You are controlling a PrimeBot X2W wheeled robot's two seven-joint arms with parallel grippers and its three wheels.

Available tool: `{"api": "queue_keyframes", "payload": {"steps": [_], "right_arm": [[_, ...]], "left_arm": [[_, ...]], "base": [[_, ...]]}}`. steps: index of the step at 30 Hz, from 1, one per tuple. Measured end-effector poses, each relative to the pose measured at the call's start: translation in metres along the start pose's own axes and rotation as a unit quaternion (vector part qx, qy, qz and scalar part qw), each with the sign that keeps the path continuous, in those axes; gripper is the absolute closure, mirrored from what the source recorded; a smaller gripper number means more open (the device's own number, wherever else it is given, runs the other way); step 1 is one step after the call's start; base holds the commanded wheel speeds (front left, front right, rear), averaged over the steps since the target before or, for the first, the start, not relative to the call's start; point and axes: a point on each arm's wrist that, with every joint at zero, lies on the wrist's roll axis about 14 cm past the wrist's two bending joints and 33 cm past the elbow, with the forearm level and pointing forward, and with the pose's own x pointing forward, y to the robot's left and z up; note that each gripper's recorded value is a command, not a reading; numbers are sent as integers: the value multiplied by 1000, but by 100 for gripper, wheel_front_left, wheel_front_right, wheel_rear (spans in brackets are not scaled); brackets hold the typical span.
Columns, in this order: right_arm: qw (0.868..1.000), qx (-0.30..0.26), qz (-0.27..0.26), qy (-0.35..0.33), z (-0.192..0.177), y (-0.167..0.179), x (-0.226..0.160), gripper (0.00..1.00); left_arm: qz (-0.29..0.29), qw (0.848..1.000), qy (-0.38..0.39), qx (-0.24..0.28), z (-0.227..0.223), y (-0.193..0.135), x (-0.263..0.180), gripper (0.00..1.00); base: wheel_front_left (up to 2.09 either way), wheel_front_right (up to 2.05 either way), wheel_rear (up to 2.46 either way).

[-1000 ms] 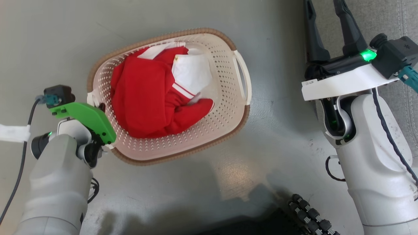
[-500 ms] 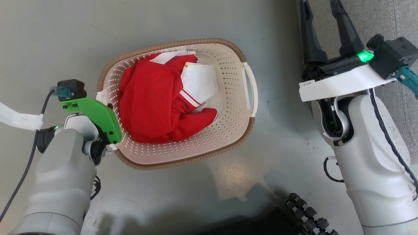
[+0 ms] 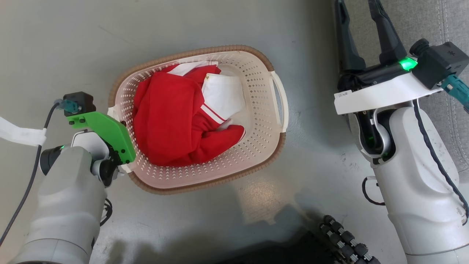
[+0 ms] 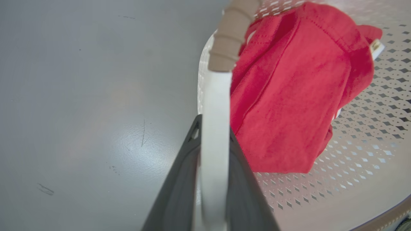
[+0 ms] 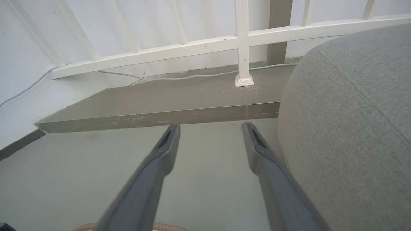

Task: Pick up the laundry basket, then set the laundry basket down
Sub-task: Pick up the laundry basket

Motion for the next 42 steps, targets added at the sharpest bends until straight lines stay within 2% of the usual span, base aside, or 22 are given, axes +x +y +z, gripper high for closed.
{"api": "queue_keyframes", "payload": {"steps": [1, 2, 3, 16, 23, 31, 35, 42], "right_arm": [[1000, 0, 0, 0, 0, 0, 0, 0], [1000, 0, 0, 1, -1, 0, 0, 0], [1000, 0, 0, 1, -1, 0, 0, 0], [1000, 1, 4, -2, 2, 3, 2, 0], [1000, 10, 3, -10, 12, 5, 0, 0], [999, 12, 2, -32, 39, 7, -8, 0], [999, 12, -2, -36, 47, 6, -18, 0], [999, 16, -7, -52, 67, 7, -36, 0]], "left_arm": [[0, 1000, 1, 0, 0, 0, 0, 53], [-1, 1000, 1, 0, -1, 0, 0, 4], [-1, 1000, 1, 0, 0, 0, 0, 0], [-3, 1000, -13, 7, 6, -2, -3, 0], [3, 998, -53, 24, 25, -1, -16, 0], [-5, 993, -109, 38, 41, -14, -43, 0], [-15, 986, -155, 55, 58, -27, -60, 0], [-32, 965, -249, 73, 91, -49, -99, 0]], "base": [[0, 0, 0], [0, 0, 0], [0, 0, 0], [0, 0, 0], [0, 0, 0], [0, 0, 0], [0, 0, 0], [0, 0, 0]]}}
